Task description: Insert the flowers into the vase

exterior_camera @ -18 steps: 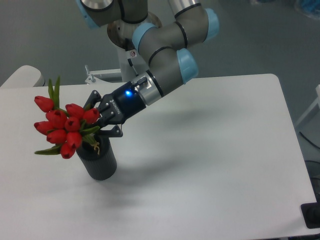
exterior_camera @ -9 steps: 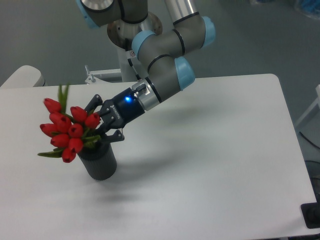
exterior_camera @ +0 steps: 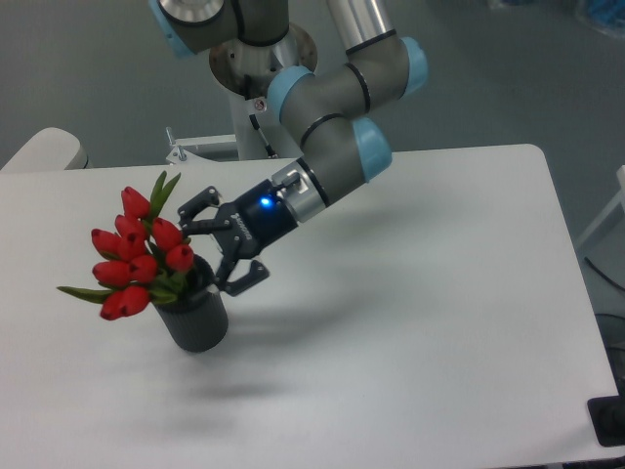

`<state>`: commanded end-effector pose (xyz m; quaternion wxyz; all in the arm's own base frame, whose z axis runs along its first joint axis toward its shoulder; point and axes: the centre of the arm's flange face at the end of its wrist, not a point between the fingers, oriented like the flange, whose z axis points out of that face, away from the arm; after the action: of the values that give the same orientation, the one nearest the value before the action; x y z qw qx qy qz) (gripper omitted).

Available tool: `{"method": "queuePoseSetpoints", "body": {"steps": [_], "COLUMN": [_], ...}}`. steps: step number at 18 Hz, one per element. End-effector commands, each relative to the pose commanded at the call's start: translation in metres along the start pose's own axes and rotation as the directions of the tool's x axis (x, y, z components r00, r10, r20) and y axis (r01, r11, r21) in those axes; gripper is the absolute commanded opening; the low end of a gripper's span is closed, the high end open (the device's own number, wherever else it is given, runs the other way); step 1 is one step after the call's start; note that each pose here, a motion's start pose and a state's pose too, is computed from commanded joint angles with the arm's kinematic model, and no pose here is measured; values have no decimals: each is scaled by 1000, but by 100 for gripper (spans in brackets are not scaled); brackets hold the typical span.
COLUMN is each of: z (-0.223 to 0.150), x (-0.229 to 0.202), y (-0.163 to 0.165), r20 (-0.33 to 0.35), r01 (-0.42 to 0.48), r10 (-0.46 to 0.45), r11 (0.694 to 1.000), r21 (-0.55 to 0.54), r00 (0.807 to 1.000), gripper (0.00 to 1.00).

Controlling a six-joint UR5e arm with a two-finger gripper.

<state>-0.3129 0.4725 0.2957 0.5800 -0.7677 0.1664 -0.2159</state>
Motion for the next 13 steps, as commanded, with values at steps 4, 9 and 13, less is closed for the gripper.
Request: {"method": "queuePoseSetpoints", "body": {"steps": [4, 9, 13], "z": [-35, -79, -95], "x": [-22, -70, -97], "y": [9, 6, 5], "r20": [66, 184, 236], "r01": [19, 11, 42], "r10": [-19, 50, 112], "r11": [1000, 948, 826], "r21": [6, -318, -562], "r00": [998, 982, 965], "gripper": [100, 100, 100]}}
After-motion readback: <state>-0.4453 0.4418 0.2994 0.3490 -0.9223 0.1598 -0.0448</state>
